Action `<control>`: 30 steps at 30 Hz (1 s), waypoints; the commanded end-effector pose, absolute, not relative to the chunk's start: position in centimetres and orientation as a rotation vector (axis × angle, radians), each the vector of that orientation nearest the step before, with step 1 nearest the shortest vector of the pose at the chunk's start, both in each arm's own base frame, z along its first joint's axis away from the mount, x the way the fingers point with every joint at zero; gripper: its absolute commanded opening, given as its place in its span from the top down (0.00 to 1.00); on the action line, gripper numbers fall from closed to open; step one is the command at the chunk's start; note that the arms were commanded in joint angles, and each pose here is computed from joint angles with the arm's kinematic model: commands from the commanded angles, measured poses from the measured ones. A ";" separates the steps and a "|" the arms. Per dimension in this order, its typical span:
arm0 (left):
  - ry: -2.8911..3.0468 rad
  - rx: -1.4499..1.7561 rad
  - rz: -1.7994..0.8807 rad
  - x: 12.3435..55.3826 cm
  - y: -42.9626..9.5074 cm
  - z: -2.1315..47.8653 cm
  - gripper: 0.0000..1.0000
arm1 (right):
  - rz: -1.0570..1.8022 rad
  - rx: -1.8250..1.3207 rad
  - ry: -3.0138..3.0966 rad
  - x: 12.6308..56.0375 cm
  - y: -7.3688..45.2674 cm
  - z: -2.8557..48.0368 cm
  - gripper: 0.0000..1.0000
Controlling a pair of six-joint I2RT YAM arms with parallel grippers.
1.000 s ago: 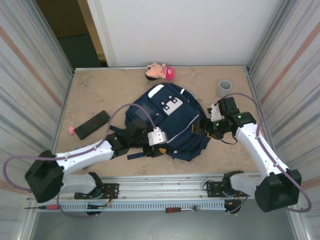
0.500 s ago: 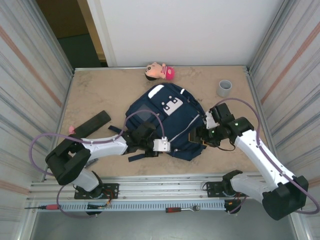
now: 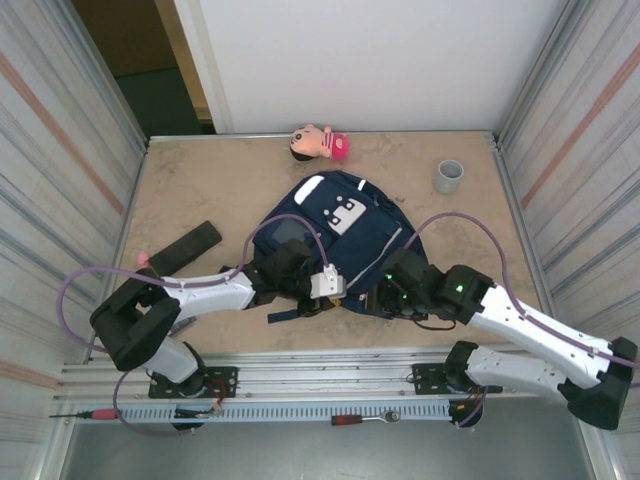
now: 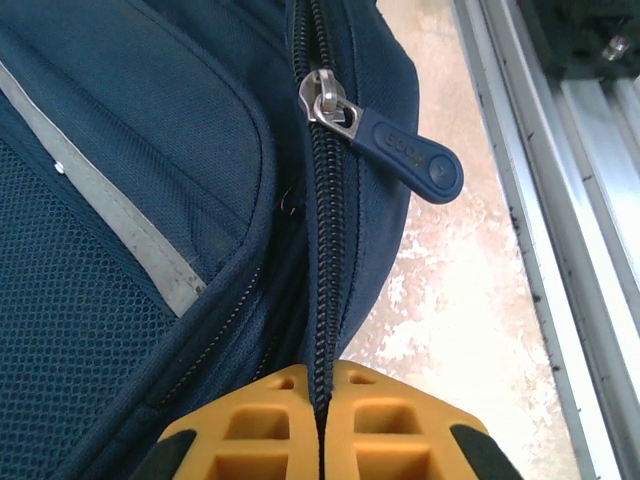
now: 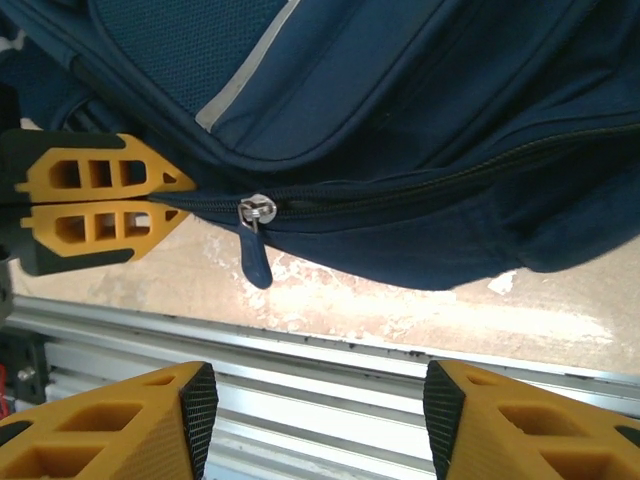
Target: Pack the student bag
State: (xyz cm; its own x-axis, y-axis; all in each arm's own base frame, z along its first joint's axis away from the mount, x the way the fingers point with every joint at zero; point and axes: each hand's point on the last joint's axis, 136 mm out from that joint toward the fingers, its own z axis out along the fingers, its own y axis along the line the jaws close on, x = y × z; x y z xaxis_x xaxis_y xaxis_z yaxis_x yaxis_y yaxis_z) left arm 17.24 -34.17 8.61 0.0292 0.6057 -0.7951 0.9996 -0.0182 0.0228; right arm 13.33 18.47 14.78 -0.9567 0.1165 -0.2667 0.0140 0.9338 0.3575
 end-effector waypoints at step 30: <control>1.584 1.619 -1.028 16.8 -36.4 11.7 1.00 | 0.129 -0.024 2.747 18.0 19.4 12.2 0.79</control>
